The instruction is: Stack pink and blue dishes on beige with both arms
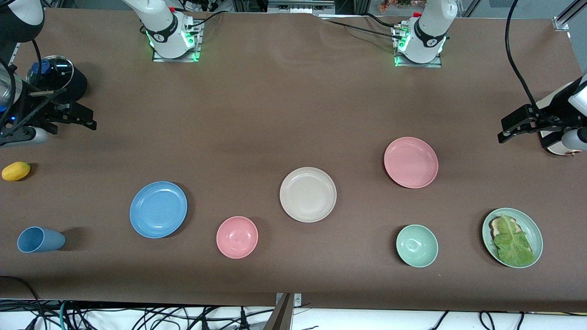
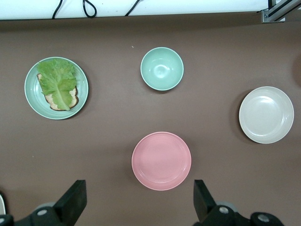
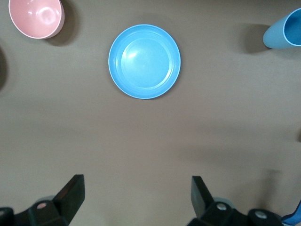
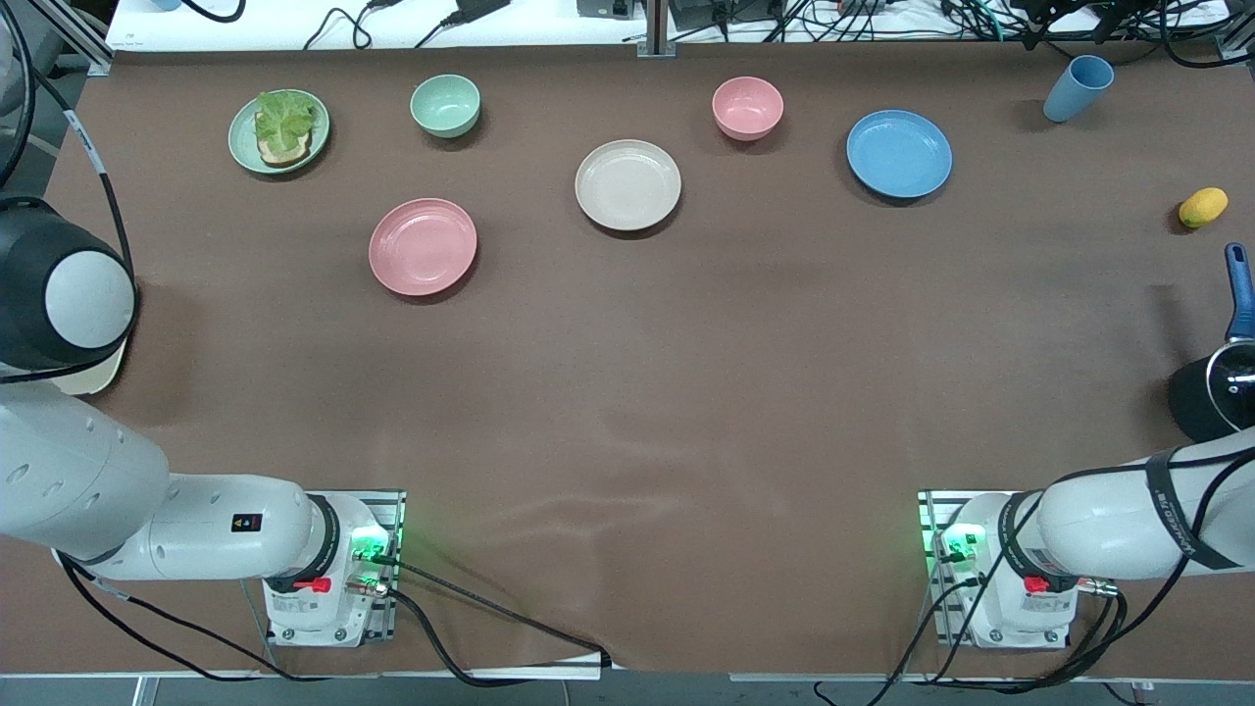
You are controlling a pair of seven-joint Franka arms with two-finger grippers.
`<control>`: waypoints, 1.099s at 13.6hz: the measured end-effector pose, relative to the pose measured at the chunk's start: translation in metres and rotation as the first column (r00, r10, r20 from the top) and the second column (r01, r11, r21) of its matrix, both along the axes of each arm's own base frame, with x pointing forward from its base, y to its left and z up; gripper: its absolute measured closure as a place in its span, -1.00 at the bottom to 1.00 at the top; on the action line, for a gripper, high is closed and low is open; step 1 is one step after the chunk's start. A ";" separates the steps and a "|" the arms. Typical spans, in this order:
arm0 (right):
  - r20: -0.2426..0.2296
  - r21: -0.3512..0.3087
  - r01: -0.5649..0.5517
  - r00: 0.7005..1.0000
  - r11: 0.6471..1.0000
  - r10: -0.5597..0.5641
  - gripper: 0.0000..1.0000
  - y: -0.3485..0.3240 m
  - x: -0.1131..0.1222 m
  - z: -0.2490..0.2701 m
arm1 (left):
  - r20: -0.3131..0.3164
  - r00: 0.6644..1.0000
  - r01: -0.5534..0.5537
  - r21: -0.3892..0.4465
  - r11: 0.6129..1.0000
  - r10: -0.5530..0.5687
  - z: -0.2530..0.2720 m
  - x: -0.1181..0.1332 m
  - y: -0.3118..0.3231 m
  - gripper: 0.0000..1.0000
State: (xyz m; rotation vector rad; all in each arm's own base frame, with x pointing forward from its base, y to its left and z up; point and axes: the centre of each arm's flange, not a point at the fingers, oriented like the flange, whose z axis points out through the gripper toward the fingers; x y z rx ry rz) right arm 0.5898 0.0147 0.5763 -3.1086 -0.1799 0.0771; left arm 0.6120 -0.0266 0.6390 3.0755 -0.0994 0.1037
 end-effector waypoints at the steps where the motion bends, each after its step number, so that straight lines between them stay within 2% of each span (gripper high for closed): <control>1: 0.000 -0.004 -0.003 1.000 1.000 0.003 -1.00 0.001 0.000 0.000 | -0.007 1.000 0.002 0.000 1.000 -0.002 -0.001 -0.001 -0.001 -1.00; 4: 0.000 -0.015 -0.020 1.000 1.000 0.020 -1.00 0.009 0.000 0.000 | -0.027 0.999 0.018 -0.002 1.000 -0.018 -0.002 -0.003 -0.009 -1.00; 15: 0.000 -0.036 -0.040 0.999 0.999 0.040 -1.00 0.005 0.000 0.000 | -0.037 0.999 0.021 -0.002 1.000 -0.021 -0.004 -0.004 -0.010 -1.00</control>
